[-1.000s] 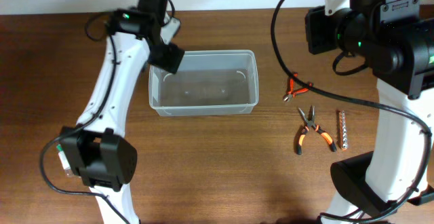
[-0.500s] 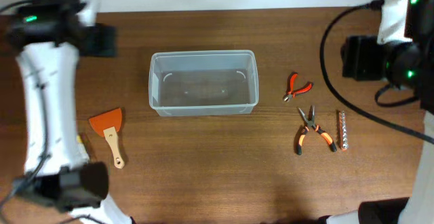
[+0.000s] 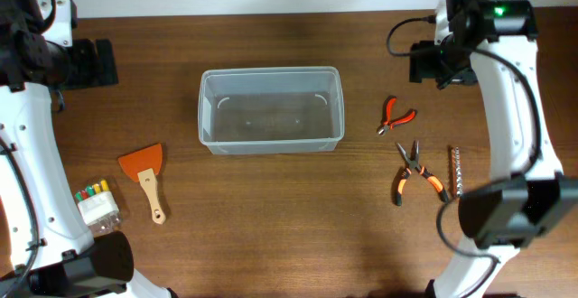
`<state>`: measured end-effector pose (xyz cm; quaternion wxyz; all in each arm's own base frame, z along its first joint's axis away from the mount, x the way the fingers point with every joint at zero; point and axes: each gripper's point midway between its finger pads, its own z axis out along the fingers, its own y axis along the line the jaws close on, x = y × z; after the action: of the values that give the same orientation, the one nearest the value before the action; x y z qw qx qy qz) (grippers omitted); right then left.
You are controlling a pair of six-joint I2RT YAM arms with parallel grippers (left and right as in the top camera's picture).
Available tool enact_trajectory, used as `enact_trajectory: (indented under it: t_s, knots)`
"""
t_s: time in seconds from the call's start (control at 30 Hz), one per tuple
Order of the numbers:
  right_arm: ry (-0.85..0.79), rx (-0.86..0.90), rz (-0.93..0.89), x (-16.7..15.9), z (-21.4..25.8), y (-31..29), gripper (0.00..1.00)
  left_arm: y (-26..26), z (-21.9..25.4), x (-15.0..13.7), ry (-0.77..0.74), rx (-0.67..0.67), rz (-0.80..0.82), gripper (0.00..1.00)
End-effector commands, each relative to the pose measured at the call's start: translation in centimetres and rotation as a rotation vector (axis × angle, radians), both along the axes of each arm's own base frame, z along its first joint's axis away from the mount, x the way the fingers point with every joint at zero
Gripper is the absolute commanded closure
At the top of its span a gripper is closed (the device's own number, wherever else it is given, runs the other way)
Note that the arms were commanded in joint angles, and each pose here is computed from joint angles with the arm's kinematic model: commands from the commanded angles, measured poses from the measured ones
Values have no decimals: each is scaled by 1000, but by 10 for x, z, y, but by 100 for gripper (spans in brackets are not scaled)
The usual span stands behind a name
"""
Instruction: Pack container
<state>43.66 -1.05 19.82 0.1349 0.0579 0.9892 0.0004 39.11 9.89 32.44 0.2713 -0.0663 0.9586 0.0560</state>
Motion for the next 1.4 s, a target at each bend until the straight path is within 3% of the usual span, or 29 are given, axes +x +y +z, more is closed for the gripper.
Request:
enact_trajectory:
  t_s: [0.0, 0.27, 0.6, 1.37]
  knots:
    - [56, 81, -122, 8, -29, -6, 32, -6, -5, 4, 2, -31, -13, 1]
    - [168, 131, -366, 13, -78, -10, 35, -6, -5, 4, 4, -31, -13, 1]
    - [231, 165, -648, 9, -106, -10, 36, -7, -6, 2, 11, -33, -13, 1]
    - [342, 217, -662, -24, -205, 5, 35, -7, -7, 2, 15, -34, -13, 1]
